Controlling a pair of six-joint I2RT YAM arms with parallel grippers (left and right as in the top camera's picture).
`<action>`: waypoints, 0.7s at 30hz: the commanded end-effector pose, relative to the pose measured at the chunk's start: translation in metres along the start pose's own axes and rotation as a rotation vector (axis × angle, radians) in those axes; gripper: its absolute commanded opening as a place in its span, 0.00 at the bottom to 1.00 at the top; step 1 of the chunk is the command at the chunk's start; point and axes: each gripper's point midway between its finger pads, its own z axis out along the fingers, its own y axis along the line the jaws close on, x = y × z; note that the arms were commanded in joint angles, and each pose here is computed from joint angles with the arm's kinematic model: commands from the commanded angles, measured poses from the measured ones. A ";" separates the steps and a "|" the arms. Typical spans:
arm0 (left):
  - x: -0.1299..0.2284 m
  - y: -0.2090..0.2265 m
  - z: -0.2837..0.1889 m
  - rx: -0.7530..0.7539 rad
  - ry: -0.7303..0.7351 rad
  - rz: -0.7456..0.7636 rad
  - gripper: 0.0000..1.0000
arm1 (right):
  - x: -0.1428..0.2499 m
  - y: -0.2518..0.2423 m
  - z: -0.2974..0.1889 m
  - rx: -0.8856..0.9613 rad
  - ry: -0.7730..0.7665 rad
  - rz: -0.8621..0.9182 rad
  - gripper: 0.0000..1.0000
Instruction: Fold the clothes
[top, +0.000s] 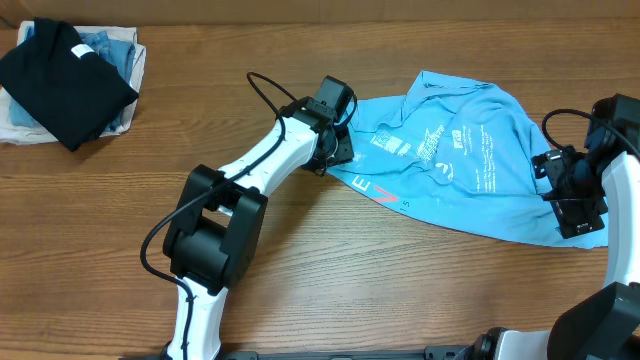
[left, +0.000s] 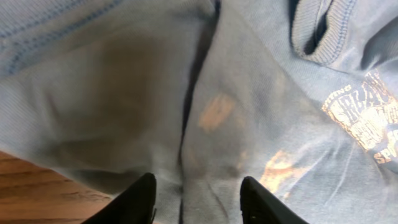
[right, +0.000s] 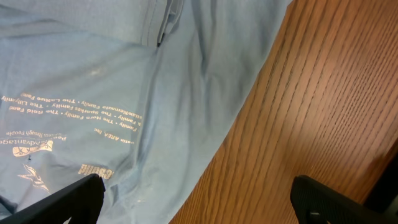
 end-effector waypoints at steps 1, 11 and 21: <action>-0.008 -0.001 0.001 0.004 -0.011 -0.005 0.50 | 0.001 0.000 0.002 0.004 0.001 -0.007 1.00; -0.005 -0.001 0.004 0.001 0.000 -0.004 0.43 | 0.001 0.000 0.002 0.002 0.000 -0.007 1.00; -0.001 -0.002 0.005 0.007 0.014 -0.003 0.39 | 0.001 0.000 0.002 0.003 0.001 -0.007 1.00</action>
